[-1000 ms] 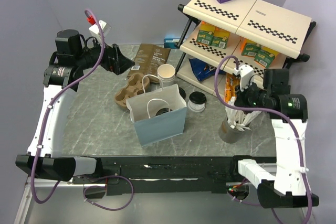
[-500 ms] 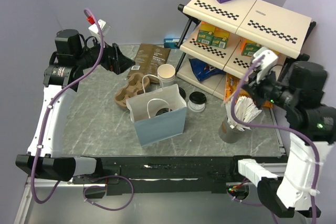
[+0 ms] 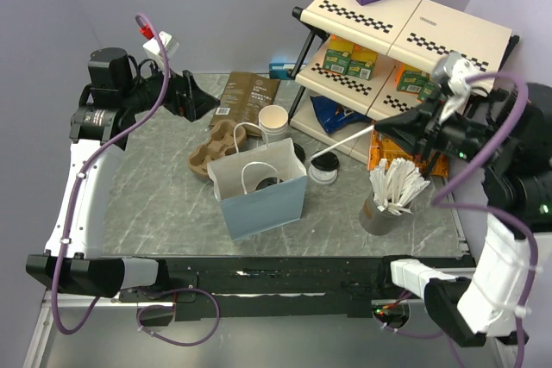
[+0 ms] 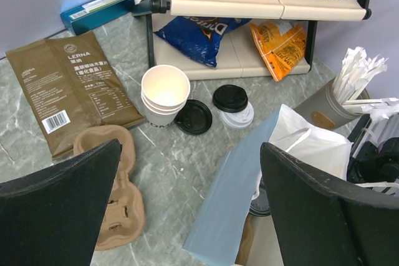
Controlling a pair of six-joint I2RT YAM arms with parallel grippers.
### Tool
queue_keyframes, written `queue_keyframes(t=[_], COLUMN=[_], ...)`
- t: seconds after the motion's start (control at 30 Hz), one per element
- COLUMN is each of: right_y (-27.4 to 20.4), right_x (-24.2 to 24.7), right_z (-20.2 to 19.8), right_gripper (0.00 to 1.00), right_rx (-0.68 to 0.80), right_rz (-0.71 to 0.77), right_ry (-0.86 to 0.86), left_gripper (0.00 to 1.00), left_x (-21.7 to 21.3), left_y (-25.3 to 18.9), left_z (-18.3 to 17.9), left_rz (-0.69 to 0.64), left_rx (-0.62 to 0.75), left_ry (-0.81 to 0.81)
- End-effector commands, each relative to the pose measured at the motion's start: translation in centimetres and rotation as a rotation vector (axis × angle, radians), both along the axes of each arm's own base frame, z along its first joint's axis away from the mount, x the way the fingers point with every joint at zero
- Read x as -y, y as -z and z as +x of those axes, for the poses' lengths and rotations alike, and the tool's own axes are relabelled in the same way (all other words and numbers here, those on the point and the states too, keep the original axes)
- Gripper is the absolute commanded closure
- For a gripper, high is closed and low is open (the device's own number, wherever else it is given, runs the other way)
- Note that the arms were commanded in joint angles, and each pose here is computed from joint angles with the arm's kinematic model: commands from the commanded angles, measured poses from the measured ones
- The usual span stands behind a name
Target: Pack the takeout coffee
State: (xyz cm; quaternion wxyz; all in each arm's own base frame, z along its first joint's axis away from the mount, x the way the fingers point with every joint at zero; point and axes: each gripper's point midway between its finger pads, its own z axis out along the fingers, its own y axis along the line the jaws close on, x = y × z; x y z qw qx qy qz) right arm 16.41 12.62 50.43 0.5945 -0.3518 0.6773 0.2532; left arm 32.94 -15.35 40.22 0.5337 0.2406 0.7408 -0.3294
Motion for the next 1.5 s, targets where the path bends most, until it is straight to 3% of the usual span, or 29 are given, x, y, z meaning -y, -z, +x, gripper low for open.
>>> queue_keyframes(t=[0.0, 0.5, 0.67, 0.8, 0.83, 0.93, 1.1, 1.2, 1.3, 1.4, 1.47], right_y=[-0.8, 6.0, 9.3, 13.0, 13.5, 11.7, 5.8, 3.8, 4.0, 5.7, 6.8], right_x=[-3.4, -12.7, -17.9, -22.2, -22.8, -23.8, -19.4, -15.2, -11.4, -8.4, -7.2], right_z=[1.2, 8.0, 7.0, 6.4, 6.3, 7.2, 10.9, 12.8, 15.0, 15.9, 15.0], right_gripper=[1.0, 1.0, 1.0, 0.72, 0.57, 0.4, 0.32, 0.15, 0.03, 0.0, 0.0], right_rx=[-0.083, -0.162, -0.239, -0.298, -0.295, -0.297, -0.25, -0.181, -0.156, -0.202, -0.232], right_rz=[0.112, -0.098, -0.164, -0.249, -0.274, -0.209, -0.023, -0.003, -0.004, -0.018, -0.018], right_ry=[-0.19, -0.324, -0.451, -0.516, -0.513, -0.471, -0.325, -0.173, 0.103, 0.308, 0.356], left_gripper=[0.01, 0.01, 0.01, 0.01, 0.01, 0.01, 0.0, 0.0, 0.01, 0.01, 0.01], left_x=[-0.3, -2.1, -2.3, -2.3, -2.4, -2.5, -3.0, -3.9, -5.1, -5.8, -6.0], left_y=[-2.0, -2.3, -2.1, -2.2, -2.3, -2.5, -2.2, -1.2, -0.2, 0.3, 0.7], left_z=[0.0, -0.6, -0.6, -0.4, -0.4, -0.3, -0.2, 0.6, 1.6, 2.0, 2.3], left_rz=[0.013, 0.026, 0.028, 0.021, 0.019, 0.02, 0.034, 0.043, 0.052, 0.056, 0.065], left_rx=[0.074, 0.1, 0.098, 0.1, 0.099, 0.102, 0.102, 0.078, 0.056, 0.042, 0.035], left_ry=[-0.002, -0.056, -0.06, -0.06, -0.061, -0.067, -0.099, -0.162, -0.236, -0.268, -0.285])
